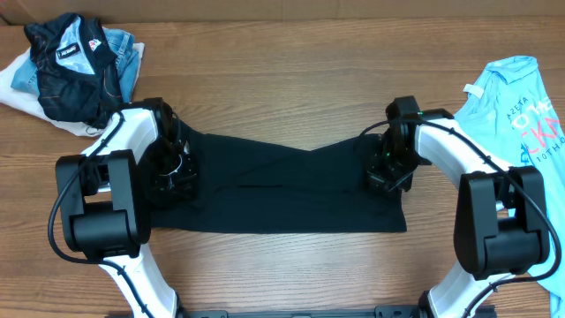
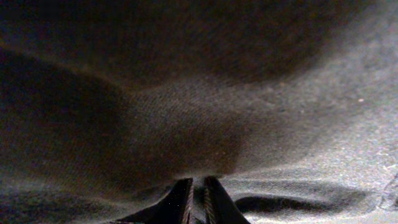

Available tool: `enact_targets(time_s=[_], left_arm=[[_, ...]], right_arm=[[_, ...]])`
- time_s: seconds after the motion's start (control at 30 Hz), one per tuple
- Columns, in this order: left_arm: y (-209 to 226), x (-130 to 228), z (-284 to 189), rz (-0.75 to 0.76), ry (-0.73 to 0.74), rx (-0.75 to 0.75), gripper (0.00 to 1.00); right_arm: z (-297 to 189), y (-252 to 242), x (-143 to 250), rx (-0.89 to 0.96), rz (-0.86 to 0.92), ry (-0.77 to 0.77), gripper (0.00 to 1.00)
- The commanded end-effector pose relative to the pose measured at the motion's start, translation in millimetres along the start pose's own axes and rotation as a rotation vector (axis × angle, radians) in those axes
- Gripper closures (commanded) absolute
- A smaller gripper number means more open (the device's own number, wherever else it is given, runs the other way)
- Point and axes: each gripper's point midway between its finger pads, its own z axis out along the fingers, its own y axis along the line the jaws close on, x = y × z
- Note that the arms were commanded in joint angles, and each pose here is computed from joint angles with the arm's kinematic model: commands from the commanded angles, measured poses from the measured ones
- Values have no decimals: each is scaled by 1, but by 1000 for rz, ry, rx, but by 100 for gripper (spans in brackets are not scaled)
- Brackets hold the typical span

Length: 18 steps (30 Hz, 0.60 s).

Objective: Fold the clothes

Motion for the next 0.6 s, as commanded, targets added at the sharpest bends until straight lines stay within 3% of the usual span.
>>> enact_targets(time_s=[0.0,0.37,0.57], left_arm=[[21,-3,10,-22,1,-75,88],[43,-3,7,-79,-8,-192,87],[52,-3,6,-122,-10,-199,82]], right_arm=[[4,-13,-2,28,33,-15,90],[-1,-60,-14,142,199,-63,96],[-3,-68,-15,155,214,-67,96]])
